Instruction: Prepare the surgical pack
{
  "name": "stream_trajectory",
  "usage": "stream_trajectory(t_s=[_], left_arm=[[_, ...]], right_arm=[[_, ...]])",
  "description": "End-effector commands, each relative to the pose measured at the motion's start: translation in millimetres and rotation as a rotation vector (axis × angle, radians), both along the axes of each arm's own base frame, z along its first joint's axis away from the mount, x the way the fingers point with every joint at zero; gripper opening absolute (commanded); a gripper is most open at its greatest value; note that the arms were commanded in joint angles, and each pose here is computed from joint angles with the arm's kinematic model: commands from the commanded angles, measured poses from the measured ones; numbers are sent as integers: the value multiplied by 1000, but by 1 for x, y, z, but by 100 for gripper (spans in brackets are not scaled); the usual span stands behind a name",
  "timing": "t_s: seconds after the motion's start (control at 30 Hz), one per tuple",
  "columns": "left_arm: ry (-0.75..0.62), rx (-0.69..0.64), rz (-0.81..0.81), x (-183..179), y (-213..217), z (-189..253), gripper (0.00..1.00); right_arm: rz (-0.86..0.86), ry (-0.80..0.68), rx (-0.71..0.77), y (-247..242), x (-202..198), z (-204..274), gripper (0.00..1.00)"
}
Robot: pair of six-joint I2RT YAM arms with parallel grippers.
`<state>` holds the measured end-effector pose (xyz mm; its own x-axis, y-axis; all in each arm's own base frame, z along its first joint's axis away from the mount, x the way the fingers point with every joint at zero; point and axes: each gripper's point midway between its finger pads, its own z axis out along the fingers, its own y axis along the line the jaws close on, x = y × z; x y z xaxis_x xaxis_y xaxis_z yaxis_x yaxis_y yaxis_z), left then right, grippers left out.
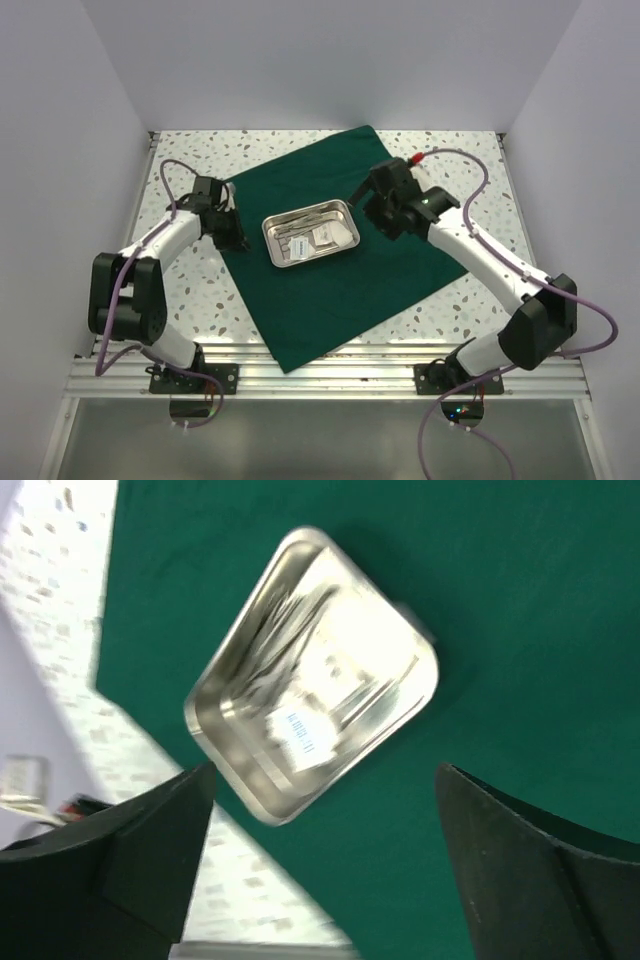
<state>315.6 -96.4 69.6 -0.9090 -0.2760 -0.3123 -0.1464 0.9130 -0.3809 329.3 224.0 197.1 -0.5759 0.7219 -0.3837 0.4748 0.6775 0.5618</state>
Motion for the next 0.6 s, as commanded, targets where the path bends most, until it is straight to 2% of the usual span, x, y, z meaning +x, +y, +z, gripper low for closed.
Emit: stream_trajectory(t_s=[0.0, 0.03, 0.1, 0.13, 0.2, 0.23, 0.3, 0.4, 0.43, 0.57], left_arm=[[-30, 1, -52, 17, -14, 6, 7], [-36, 16, -52, 22, -14, 8, 7], [-16, 27, -53, 25, -14, 1, 5], [-16, 33, -47, 29, -14, 1, 5], [18, 41, -44, 31, -13, -8, 2], [19, 39, -43, 34, -14, -7, 1], [48, 38, -42, 36, -16, -15, 1], [65, 42, -39, 45, -18, -20, 4], [58, 45, -38, 50, -19, -18, 5], [110, 50, -61, 58, -26, -35, 5]], right_arm=[[327, 9, -439, -61, 8, -10, 90], [360, -16, -474, -64, 18, -5, 72], [444, 36, -584, -77, 35, -23, 63], [479, 28, -588, -73, 45, -22, 51], [552, 62, -599, -71, 59, -43, 38], [586, 39, -562, -60, 67, -42, 26], [644, 34, -520, -49, 76, -54, 20], [683, 65, -488, -34, 91, -77, 17], [696, 119, -477, -34, 93, -98, 17], [766, 142, -401, -13, 100, -114, 13]])
